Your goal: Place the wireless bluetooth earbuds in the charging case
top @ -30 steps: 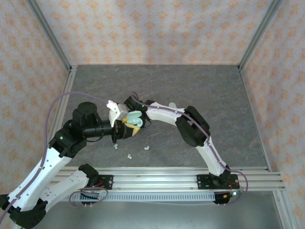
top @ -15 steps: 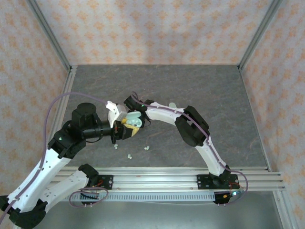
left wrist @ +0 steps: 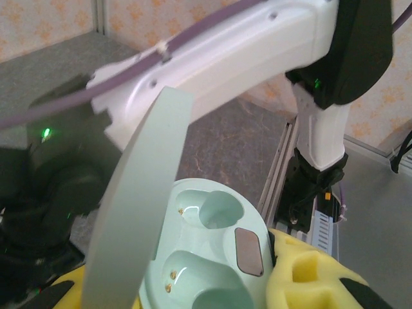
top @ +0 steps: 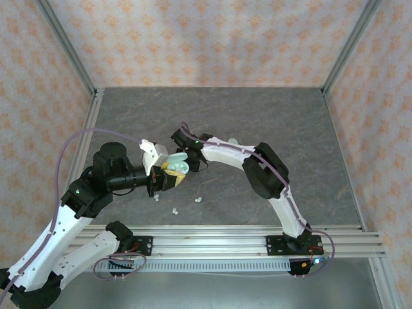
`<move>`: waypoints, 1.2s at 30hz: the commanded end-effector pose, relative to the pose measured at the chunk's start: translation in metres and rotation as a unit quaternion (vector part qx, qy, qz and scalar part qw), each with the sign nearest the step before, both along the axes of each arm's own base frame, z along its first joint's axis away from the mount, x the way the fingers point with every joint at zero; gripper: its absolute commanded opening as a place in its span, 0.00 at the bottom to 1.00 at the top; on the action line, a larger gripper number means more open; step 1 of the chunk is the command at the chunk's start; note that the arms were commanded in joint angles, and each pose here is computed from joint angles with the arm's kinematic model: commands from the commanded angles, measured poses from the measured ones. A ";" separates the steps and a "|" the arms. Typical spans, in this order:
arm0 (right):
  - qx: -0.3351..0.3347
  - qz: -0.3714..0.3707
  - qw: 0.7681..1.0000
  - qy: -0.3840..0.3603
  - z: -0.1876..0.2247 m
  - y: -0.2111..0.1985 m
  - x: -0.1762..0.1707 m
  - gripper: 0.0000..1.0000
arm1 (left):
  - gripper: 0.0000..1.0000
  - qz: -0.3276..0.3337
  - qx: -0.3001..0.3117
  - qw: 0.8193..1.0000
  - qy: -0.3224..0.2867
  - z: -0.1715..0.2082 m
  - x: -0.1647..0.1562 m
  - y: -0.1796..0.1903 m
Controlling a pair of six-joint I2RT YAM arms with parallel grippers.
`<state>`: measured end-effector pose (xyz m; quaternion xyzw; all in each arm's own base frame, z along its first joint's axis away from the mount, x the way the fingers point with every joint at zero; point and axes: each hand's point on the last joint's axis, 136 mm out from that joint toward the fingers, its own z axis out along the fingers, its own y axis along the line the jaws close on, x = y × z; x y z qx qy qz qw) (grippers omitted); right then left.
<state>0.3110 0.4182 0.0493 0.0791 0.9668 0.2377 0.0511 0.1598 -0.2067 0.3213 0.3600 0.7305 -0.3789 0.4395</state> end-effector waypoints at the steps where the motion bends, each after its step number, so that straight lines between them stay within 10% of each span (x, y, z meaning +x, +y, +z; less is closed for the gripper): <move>1: -0.008 -0.010 0.999 -0.050 0.049 -0.038 0.012 0.09 | 0.00 -0.002 -0.006 1.000 -0.016 0.001 0.004 -0.002; 19: -0.050 -0.014 0.990 -0.133 0.180 -0.190 -0.057 0.08 | 0.00 -0.063 -0.022 0.998 -0.022 -0.012 0.043 -0.047; 36: -0.019 -0.013 0.972 -0.233 0.276 -0.195 -0.105 0.09 | 0.00 -0.069 -0.012 0.996 -0.058 -0.016 0.061 -0.064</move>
